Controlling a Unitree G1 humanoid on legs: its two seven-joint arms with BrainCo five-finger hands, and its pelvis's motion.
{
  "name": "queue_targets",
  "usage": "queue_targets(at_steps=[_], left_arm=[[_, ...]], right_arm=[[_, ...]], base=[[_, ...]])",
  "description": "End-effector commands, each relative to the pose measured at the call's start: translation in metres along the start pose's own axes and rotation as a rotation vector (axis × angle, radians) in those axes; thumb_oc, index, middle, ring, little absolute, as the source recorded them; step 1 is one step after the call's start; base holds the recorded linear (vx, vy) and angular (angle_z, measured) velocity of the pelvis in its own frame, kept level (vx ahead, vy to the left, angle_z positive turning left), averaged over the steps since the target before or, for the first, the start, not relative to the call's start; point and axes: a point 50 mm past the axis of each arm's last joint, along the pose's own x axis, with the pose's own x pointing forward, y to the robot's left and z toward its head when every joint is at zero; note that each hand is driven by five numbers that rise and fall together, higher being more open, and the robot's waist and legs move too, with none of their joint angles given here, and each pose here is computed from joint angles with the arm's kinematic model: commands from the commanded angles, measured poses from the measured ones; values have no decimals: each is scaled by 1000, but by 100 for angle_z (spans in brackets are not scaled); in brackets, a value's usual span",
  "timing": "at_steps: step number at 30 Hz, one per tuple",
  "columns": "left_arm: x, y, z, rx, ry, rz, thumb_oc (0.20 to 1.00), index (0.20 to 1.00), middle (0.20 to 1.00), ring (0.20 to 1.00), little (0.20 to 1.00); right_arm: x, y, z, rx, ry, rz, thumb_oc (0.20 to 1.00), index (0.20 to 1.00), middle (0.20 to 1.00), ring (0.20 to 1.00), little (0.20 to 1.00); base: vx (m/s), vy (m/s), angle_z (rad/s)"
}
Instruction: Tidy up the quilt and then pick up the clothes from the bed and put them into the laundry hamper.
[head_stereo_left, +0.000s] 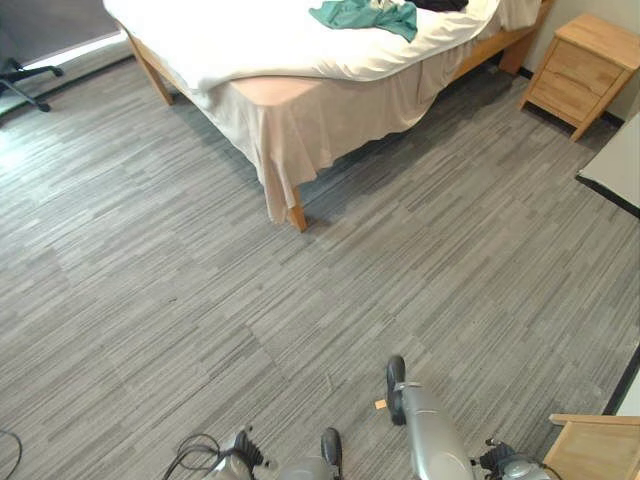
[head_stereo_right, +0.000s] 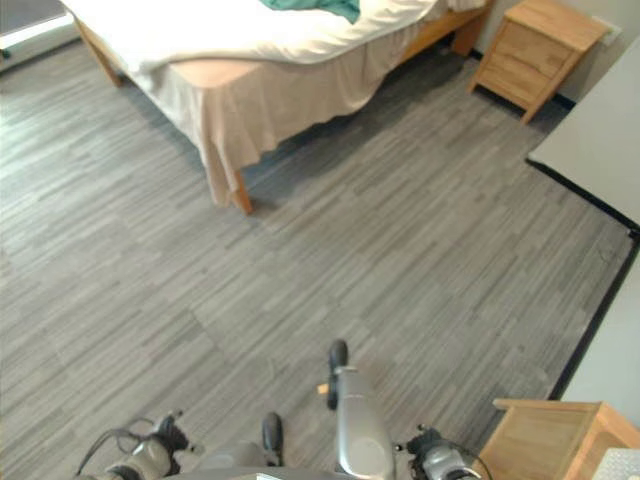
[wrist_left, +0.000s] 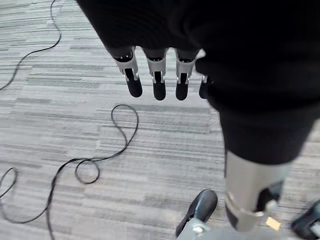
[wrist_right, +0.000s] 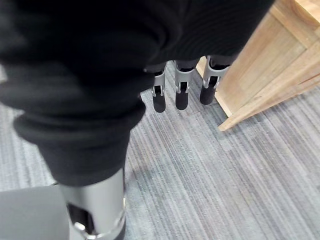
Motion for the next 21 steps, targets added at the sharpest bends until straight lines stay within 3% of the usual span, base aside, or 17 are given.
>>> queue_targets(at_steps=[1,8,17,21], left_arm=[[0,1,-5,85,9,-2,1000,1000,1000,1000,1000],[1,34,27,-43,-100,149,1000,1000,1000,1000,1000],[0,13,-7,-67,8,115,1000,1000,1000,1000,1000],[0,26,-18,-98,58,140,1000,1000,1000,1000,1000]], right_arm=[[0,-14,-20,-46,44,-31,1000,1000,1000,1000,1000],[1,-34,6,-72,-35,-114,1000,1000,1000,1000,1000],[1,-32,15,-97,-89,-118,1000,1000,1000,1000,1000],[-2,-21,48,-79,-190,-87,1000,1000,1000,1000,1000]], base=[[582,-183,52],[678,-269,8],[572,119,-11],[431,130,-32]])
